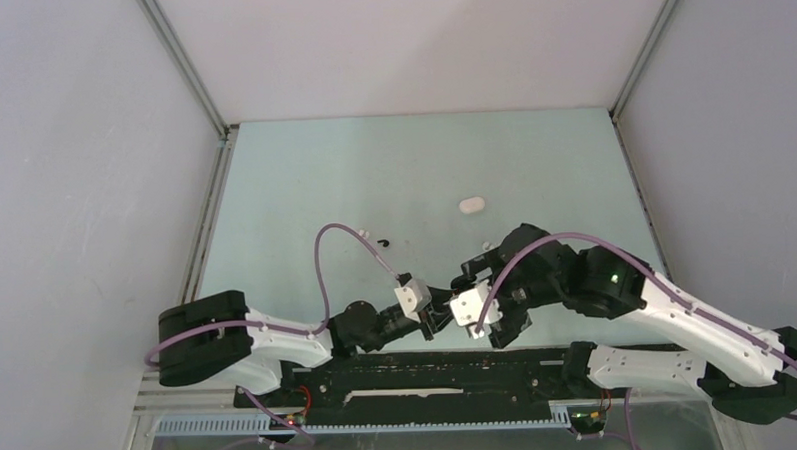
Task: Insert the wireless bluetooth earbuds into the charging case
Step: Insert the left earbud into the left side groove of the charging case, then move the right earbud to the center of the board.
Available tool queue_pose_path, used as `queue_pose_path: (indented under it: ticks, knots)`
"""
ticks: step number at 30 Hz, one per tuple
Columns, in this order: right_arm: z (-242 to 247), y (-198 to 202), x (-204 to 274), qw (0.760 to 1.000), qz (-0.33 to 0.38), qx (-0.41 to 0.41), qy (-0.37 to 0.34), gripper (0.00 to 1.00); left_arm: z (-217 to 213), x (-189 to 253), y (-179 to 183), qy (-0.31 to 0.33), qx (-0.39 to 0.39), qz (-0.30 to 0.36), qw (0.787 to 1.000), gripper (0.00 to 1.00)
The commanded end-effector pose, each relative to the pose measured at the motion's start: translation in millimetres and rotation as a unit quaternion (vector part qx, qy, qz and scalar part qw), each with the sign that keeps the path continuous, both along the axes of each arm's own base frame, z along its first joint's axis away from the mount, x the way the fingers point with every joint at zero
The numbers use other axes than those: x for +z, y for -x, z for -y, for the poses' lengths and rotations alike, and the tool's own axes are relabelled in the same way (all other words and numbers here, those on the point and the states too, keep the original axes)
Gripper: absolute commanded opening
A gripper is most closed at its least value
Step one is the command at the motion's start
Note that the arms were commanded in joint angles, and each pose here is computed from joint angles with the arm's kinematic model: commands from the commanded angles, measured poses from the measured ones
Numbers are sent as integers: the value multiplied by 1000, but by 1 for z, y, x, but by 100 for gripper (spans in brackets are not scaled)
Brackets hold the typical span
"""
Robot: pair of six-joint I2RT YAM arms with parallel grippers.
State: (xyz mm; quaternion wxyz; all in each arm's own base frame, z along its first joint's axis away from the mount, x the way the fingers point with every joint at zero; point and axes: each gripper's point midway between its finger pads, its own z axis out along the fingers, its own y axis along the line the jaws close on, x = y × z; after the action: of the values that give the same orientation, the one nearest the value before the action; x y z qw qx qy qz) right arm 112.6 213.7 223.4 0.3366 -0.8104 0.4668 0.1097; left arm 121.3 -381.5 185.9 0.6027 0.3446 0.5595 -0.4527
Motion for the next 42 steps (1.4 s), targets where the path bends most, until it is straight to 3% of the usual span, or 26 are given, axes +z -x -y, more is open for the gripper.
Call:
queue_pose_path:
  ticks: [1, 8, 15, 19, 23, 24, 26, 29, 32, 37, 42]
  knots:
    - [24, 1, 23, 999, -30, -42, -17, 98, -10, 17, -6, 30, 21, 15, 999, 0]
    - [52, -37, 56, 978, -53, -162, -119, 98, -11, 14, -2, 28, 11, 6, 1000, 0]
    - [52, -46, 53, 925, -214, -232, -213, 92, -16, 25, 10, 28, -13, 32, 999, 0]
    - [57, -67, 34, 887, -290, -254, -255, 78, -26, 27, 11, 8, -6, 32, 999, 0]
    - [63, -103, 8, 851, -325, -312, -271, 51, -48, 28, -1, -19, 44, 23, 999, 0]
    - [61, -113, 3, 845, -318, -333, -270, 48, -57, 26, -8, -30, 68, 16, 997, 0]
    - [53, -134, -3, 844, -281, -364, -275, 46, -81, 25, -21, -35, 125, 2, 992, 0]
    - [28, -140, -16, 862, -224, -374, -258, 43, -124, 22, -41, -29, 221, -33, 974, 0]
    - [-6, -142, -27, 871, -220, -361, -250, 42, -157, 19, -44, -8, 265, -62, 962, 0]
    - [-53, -169, -62, 852, -263, -382, -243, 38, -186, 13, -42, 34, 286, -100, 952, 0]
    - [-100, -189, -108, 869, -270, -373, -181, 39, -191, 17, -39, 40, 279, -100, 954, 0]
